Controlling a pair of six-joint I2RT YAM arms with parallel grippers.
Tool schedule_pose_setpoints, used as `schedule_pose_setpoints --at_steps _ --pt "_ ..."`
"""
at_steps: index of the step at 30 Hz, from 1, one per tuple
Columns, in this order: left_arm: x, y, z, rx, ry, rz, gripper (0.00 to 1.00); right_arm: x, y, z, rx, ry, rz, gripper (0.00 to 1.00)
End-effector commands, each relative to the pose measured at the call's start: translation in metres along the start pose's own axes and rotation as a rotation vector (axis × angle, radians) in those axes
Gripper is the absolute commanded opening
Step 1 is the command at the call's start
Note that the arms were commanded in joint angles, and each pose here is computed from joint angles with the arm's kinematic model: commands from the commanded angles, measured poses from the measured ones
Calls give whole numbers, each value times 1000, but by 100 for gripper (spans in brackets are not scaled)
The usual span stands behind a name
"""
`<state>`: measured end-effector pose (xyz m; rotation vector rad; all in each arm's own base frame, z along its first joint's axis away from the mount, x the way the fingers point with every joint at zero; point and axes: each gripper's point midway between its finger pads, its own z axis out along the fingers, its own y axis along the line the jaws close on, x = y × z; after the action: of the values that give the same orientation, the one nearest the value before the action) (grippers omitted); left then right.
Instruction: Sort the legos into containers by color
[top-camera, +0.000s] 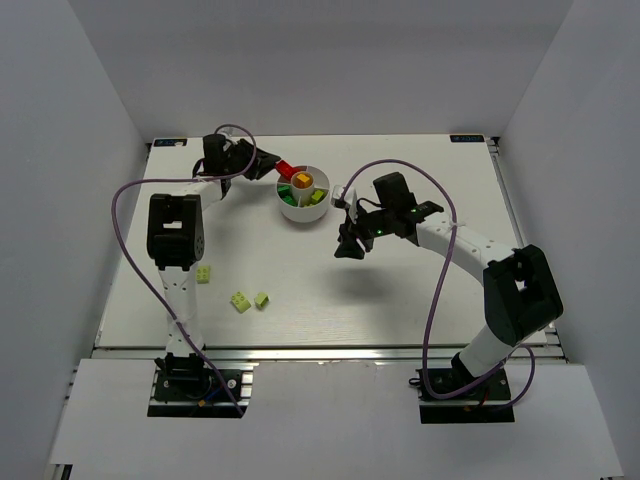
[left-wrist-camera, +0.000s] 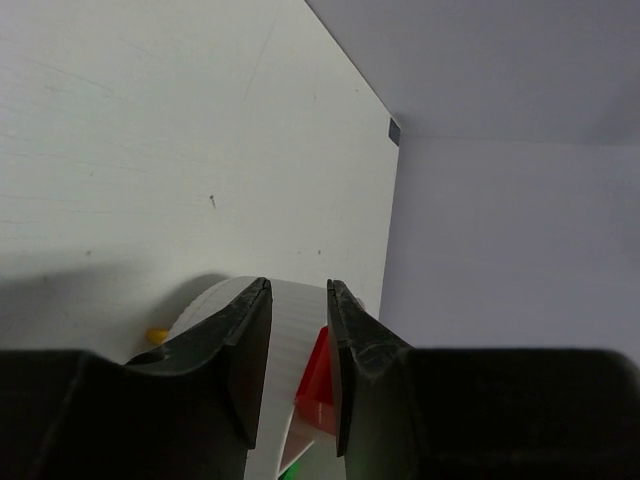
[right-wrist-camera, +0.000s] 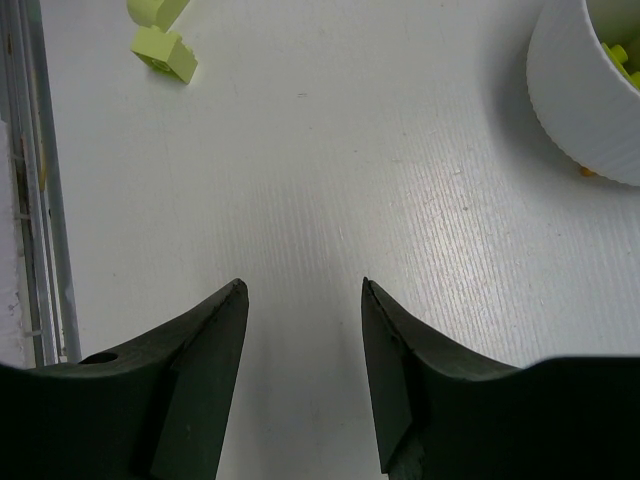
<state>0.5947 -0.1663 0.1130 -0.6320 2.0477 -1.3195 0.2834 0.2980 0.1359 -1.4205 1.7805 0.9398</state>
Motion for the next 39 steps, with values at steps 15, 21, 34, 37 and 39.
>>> schedule_pose_setpoints --at_steps 15,21,34,37,39 --pt "14 -14 -2 115 59 -33 40 -17 -3 -6 8 -31 -35 55" --pt "16 -21 -7 152 56 -43 40 -18 -3 -6 7 -32 -36 55" --pt "20 -34 -15 209 55 -50 41 -17 -3 -6 8 -31 -35 55" --pt "20 -36 -17 217 52 -48 41 -16 -2 -6 7 -30 -34 55" --pt "18 -39 -18 225 43 -47 41 -17 -2 -6 7 -32 -38 55"
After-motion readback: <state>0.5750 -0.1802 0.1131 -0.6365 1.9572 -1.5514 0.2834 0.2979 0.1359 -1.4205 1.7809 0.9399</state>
